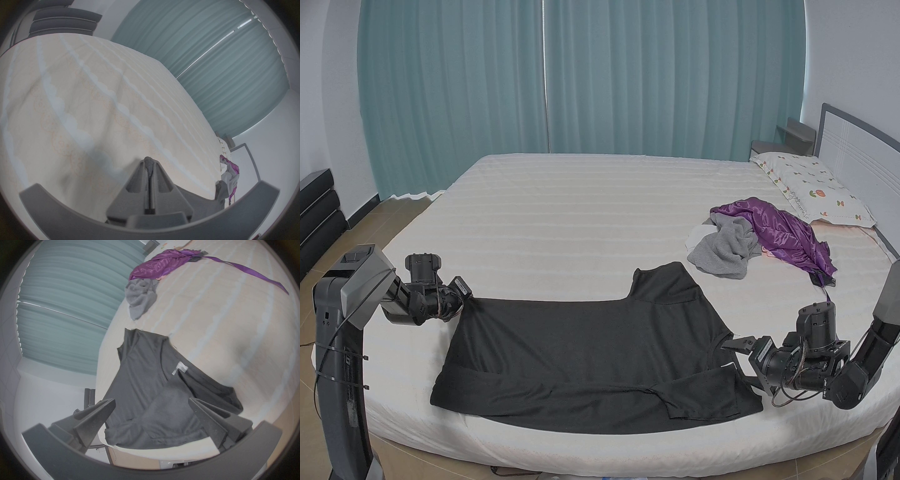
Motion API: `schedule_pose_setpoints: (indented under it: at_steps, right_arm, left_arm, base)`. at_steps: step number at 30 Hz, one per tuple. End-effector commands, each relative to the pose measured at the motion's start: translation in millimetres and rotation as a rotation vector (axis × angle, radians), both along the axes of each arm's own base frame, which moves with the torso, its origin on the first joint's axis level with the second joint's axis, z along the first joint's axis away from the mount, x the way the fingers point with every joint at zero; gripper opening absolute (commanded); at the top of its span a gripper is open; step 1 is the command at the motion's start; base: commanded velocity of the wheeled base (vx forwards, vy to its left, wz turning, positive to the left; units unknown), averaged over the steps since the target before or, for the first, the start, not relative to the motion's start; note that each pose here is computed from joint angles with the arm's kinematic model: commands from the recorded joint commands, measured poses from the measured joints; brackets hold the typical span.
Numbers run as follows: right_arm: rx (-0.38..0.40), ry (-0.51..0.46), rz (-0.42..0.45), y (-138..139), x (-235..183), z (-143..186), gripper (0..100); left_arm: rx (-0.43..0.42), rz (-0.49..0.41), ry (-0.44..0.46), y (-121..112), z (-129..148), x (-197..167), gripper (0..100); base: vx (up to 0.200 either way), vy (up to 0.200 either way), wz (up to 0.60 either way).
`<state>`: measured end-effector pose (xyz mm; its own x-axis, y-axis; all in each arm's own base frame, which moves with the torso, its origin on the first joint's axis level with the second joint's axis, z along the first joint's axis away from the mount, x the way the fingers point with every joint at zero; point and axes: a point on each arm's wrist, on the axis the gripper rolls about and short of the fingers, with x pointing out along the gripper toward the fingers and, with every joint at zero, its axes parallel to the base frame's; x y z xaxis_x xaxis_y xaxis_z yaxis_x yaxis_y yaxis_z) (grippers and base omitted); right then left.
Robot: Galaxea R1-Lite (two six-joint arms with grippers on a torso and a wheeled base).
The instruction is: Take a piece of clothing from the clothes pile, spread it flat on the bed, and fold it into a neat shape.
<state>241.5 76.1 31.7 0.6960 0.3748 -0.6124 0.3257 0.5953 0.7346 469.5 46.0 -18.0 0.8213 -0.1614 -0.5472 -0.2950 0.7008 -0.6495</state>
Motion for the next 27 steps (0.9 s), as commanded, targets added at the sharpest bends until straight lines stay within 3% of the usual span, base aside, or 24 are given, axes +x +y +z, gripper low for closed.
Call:
schedule_pose_setpoints:
  at_steps: [1, 5, 9, 12, 15, 16, 21, 27]
  right_arm:
    - [-0.016, -0.051, 0.019, 5.7, 20.3, -0.6, 100]
    - [-0.087, -0.122, 0.042, 2.8, 56.6, -5.1, 100]
    - [-0.099, -0.159, 0.025, 0.2, 88.9, -5.5, 100]
    - [-0.155, -0.143, 0.087, 2.3, 133.0, -38.2, 100]
    - [-0.171, -0.151, 0.101, 3.9, 141.2, -43.6, 100]
    - [-0.203, -0.187, 0.124, 3.7, 168.8, -49.7, 100]
    - [-0.238, -0.161, 0.167, 11.9, 201.6, -64.9, 100]
    - [-0.288, -0.252, 0.197, 20.1, 234.1, -67.8, 100]
  left_arm:
    - [-0.024, 0.019, -0.029, -0.6, 20.5, -3.1, 0]
    - [-0.029, 0.019, -0.031, -1.4, 21.8, -3.7, 0]
    - [-0.047, 0.031, -0.023, -2.2, 20.8, -4.4, 0]
    - [-0.082, 0.051, -0.024, -2.3, 25.1, -5.0, 0]
    - [-0.086, 0.052, -0.019, -2.4, 24.0, -5.9, 0]
    - [-0.090, 0.047, -0.008, -2.7, 20.7, -7.4, 0]
    - [-0.093, 0.045, 0.000, -2.3, 19.3, -9.2, 0]
    - [-0.094, 0.045, 0.006, -2.3, 16.2, -9.4, 0]
  base:
    - [0.000, 0.000, 0.00]
    - [0.000, 0.000, 0.00]
    - [0.000, 0.000, 0.00]
    - [0.000, 0.000, 0.00]
    - [0.000, 0.000, 0.00]
    - [0.000, 0.000, 0.00]
    - [0.000, 0.000, 0.00]
    - [0.000, 0.000, 0.00]
